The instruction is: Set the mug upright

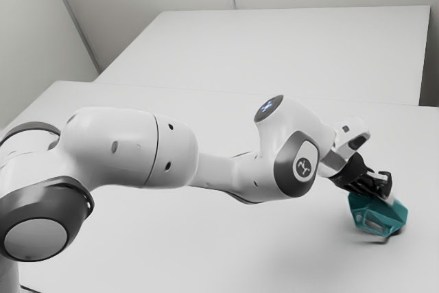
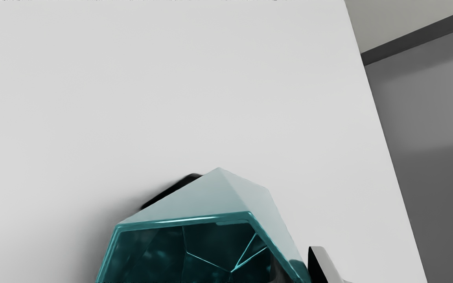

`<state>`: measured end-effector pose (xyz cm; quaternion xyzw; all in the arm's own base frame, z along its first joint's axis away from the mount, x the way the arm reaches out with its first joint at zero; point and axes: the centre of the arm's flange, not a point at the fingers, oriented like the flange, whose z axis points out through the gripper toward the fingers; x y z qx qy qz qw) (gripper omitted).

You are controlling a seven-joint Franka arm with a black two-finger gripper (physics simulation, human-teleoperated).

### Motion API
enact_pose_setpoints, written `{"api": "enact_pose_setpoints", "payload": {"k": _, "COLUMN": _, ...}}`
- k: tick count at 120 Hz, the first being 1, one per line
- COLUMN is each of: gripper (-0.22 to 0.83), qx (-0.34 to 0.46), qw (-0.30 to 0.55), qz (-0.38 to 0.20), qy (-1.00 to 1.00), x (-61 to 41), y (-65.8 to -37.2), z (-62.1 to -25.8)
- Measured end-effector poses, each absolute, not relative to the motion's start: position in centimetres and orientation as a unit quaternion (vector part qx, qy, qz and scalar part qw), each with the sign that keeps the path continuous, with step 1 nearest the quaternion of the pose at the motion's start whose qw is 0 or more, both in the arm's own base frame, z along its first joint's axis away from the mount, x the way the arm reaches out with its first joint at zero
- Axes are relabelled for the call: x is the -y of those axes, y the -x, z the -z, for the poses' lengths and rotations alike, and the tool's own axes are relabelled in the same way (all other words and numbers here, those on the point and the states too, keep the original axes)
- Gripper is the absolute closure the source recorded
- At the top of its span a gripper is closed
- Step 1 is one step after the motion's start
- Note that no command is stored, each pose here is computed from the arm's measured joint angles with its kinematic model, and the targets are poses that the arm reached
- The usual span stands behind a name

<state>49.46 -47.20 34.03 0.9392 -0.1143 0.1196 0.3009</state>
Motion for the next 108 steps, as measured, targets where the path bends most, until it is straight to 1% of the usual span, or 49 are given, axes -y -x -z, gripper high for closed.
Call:
{"api": "enact_pose_setpoints", "payload": {"k": 30, "gripper": 0.76, "qx": 0.111, "qw": 0.299, "qz": -0.122, "qy": -0.94, "x": 46.9, "y": -49.7, "z": -34.3}}
{"api": "enact_pose_setpoints", "payload": {"k": 40, "gripper": 0.77, "qx": 0.111, "qw": 0.298, "qz": -0.125, "qy": -0.94, "x": 46.3, "y": -50.0, "z": -35.3}}
{"api": "enact_pose_setpoints", "payload": {"k": 52, "gripper": 0.77, "qx": 0.106, "qw": 0.29, "qz": -0.127, "qy": -0.943, "x": 44.0, "y": -51.5, "z": -37.1}}
{"api": "enact_pose_setpoints", "payload": {"k": 61, "gripper": 0.77, "qx": 0.104, "qw": 0.274, "qz": -0.125, "qy": -0.948, "x": 40.9, "y": -52.9, "z": -38.7}}
{"api": "enact_pose_setpoints", "payload": {"k": 76, "gripper": 0.78, "qx": 0.117, "qw": 0.237, "qz": -0.113, "qy": -0.958, "x": 36.3, "y": -53.6, "z": -40.7}}
{"api": "enact_pose_setpoints", "payload": {"k": 91, "gripper": 0.78, "qx": 0.145, "qw": 0.197, "qz": -0.1, "qy": -0.964, "x": 33.8, "y": -53.6, "z": -42.8}}
{"api": "enact_pose_setpoints", "payload": {"k": 108, "gripper": 0.78, "qx": 0.142, "qw": 0.147, "qz": -0.076, "qy": -0.976, "x": 28.2, "y": -53.2, "z": -43.7}}
